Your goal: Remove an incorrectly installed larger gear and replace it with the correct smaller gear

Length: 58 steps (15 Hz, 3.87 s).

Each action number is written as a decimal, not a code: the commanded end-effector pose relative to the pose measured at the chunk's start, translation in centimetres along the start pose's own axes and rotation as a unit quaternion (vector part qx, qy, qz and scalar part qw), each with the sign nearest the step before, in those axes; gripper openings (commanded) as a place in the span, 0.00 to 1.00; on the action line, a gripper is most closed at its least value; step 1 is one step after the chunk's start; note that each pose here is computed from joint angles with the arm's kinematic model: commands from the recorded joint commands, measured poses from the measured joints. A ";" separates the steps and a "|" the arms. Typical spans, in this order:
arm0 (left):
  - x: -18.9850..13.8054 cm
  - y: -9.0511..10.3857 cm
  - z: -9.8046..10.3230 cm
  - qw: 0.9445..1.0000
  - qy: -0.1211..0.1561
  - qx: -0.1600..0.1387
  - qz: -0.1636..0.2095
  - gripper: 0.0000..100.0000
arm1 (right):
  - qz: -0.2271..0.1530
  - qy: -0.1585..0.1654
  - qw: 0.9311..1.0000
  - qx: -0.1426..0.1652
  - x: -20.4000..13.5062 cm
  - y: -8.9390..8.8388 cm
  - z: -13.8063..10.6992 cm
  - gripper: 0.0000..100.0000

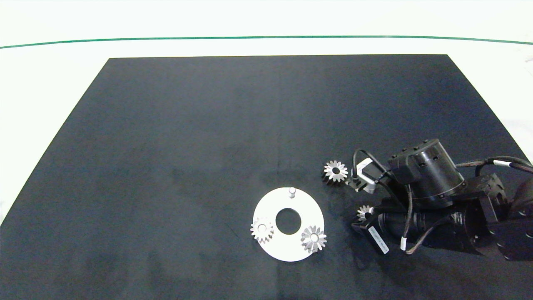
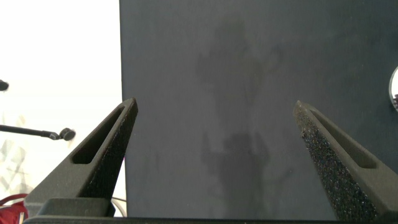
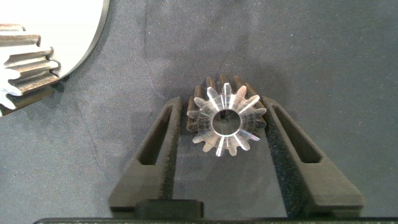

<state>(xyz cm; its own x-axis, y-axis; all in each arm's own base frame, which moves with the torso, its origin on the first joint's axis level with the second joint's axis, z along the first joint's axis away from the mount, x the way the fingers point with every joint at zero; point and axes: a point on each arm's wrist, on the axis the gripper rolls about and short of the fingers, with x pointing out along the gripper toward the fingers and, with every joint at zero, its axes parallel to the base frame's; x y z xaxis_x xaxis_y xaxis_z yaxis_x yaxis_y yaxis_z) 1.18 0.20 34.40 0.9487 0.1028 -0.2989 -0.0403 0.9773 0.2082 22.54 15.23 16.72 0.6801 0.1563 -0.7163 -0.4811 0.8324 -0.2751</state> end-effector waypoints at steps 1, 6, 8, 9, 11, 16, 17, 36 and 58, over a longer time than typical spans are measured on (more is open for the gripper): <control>0.0 0.0 0.0 1.000 0.003 0.001 0.000 1.00 | 0.000 0.004 1.000 -0.001 0.2 0.1 -0.1 0.43; 0.0 0.0 0.0 1.000 0.003 0.001 0.000 1.00 | 0.001 -0.003 1.000 -0.002 -0.3 0.1 -0.1 0.34; 0.0 0.0 0.0 1.000 0.002 0.001 0.000 1.00 | 0.001 -0.025 1.000 -0.012 -1.9 -0.2 0.8 0.31; 0.0 0.0 0.0 1.000 0.001 0.000 0.000 1.00 | 0.005 -0.020 1.000 -0.021 -2.8 -0.2 1.4 0.31; 0.0 0.0 0.0 1.000 0.001 0.000 0.000 1.00 | 0.017 -0.018 0.999 -0.032 -4.4 0.0 3.1 0.31; 0.0 0.0 0.0 1.000 0.001 0.000 0.000 1.00 | 0.033 -0.035 0.998 -0.050 -2.8 2.2 7.5 0.31; 0.0 0.0 0.0 1.000 0.002 0.000 0.001 1.00 | 0.038 -0.030 0.997 -0.056 -2.0 2.9 8.2 0.31; 0.0 0.0 0.0 1.000 0.002 0.001 0.000 1.00 | 0.060 -0.017 0.996 -0.068 0.8 6.4 11.8 0.31; 0.2 0.0 0.1 1.000 0.002 0.001 0.000 1.00 | 0.063 -0.026 0.996 -0.052 -1.3 5.9 11.3 1.00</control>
<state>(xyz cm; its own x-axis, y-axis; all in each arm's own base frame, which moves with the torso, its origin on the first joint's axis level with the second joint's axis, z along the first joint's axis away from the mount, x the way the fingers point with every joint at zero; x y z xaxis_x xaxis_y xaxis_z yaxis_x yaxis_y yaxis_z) 1.23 0.20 34.45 0.9500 0.1027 -0.2950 -0.0412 0.9774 0.2073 25.89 26.77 22.37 0.6294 0.2802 -0.7248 -0.6207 0.7425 -0.2519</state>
